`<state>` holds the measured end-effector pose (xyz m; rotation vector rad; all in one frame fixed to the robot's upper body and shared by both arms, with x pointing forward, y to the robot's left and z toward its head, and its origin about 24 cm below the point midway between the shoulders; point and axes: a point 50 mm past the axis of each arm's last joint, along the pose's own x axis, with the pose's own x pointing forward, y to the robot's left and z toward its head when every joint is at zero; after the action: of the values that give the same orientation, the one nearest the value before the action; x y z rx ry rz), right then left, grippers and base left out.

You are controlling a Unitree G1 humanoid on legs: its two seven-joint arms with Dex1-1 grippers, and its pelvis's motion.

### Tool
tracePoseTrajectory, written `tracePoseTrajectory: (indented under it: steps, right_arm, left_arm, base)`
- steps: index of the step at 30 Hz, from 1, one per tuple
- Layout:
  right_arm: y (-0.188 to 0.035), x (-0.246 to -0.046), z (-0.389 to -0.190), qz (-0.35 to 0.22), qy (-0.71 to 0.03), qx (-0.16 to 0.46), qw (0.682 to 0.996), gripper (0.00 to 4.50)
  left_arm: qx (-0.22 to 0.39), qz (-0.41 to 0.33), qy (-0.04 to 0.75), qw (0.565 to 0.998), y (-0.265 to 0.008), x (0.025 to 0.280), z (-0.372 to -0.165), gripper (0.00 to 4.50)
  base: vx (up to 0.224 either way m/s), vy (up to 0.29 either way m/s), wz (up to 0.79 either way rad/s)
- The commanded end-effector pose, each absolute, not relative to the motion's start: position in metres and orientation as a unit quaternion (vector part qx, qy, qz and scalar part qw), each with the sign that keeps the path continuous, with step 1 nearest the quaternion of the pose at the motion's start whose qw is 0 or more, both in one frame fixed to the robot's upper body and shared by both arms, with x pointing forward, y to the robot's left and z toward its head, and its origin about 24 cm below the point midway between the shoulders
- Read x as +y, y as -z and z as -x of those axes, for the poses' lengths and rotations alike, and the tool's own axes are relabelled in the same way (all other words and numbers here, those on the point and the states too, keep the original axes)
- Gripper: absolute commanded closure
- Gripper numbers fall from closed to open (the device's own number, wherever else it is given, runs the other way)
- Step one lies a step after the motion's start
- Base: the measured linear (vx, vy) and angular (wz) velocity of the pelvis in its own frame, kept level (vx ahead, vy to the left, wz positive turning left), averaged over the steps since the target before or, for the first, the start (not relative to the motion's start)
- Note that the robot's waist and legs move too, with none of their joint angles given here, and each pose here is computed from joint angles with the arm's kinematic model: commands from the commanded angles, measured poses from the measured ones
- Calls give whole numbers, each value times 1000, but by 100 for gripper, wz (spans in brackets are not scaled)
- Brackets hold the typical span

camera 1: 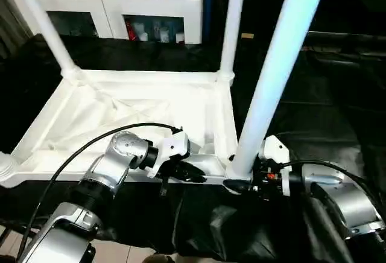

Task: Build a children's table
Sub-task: Rotate leg to tighten

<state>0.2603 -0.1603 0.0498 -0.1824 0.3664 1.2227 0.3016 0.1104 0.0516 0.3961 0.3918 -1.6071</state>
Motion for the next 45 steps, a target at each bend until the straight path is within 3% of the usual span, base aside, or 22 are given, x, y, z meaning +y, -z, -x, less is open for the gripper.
tracePoseTrajectory:
  steps: [1,3,6,7,8,9,14,19,22,23,25,27,29,33,35,39,41,45]
  right_arm:
    - [-45,-144,-251,72,-609,175,770,141]
    - [-43,-142,-252,70,-602,177,775,153]
    - [-37,-138,-261,77,-557,170,809,171]
    - [-33,-136,-268,77,-519,169,835,174]
    - [-33,-136,-269,76,-514,169,837,177]
    - [-29,-133,-280,73,-457,165,871,178]
    - [-23,-124,-304,36,-301,172,937,179]
    - [-22,-107,-313,16,-244,168,955,180]
    - [-29,-89,-313,0,-283,138,949,180]
    - [-31,-88,-312,-8,-291,134,947,124]
    - [-33,-89,-312,-7,-298,129,946,110]
    - [-37,-96,-310,31,-310,116,943,93]
    - [-39,-104,-309,36,-321,114,940,66]
    - [-43,-120,-305,47,-349,115,929,55]
    - [-45,-131,-302,74,-374,114,917,22]
    - [-49,-141,-295,85,-419,117,897,13]
    - [-53,-149,-284,78,-479,122,866,13]
    - [-53,-153,-277,78,-509,130,847,13]
  left_arm:
    - [168,-186,720,648,-53,101,-301,450]
    - [165,-185,711,658,-52,99,-302,450]
    - [160,-188,676,695,-49,92,-308,450]
    - [154,-187,655,716,-49,88,-312,450]
    - [154,-187,653,718,-49,87,-313,450]
    - [151,-180,630,740,-49,79,-316,450]
    - [154,-171,589,774,-48,57,-321,450]
    - [153,-172,567,791,-49,41,-324,450]
    - [146,-180,573,786,-50,32,-322,450]
    - [145,-182,577,783,-49,31,-321,450]
    - [142,-182,585,777,-49,32,-319,450]
    - [136,-176,596,772,-50,33,-316,450]
    - [138,-178,603,766,-49,36,-315,450]
    - [137,-181,624,748,-48,43,-312,450]
    - [138,-181,637,736,-48,51,-311,450]
    - [143,-179,658,717,-49,62,-308,450]
    - [150,-179,682,693,-49,76,-305,450]
    - [153,-178,689,686,-51,83,-305,450]
  base:
    - [0,0,0]
    - [0,0,0]
    - [0,0,0]
    - [0,0,0]
    - [0,0,0]
    - [0,0,0]
    - [-10,-1,0]
    - [0,0,0]
    - [0,0,0]
    - [0,0,0]
    - [0,0,0]
    - [0,0,0]
    - [0,0,0]
    - [0,0,0]
    - [0,0,0]
    - [0,0,0]
    - [0,0,0]
    - [0,0,0]
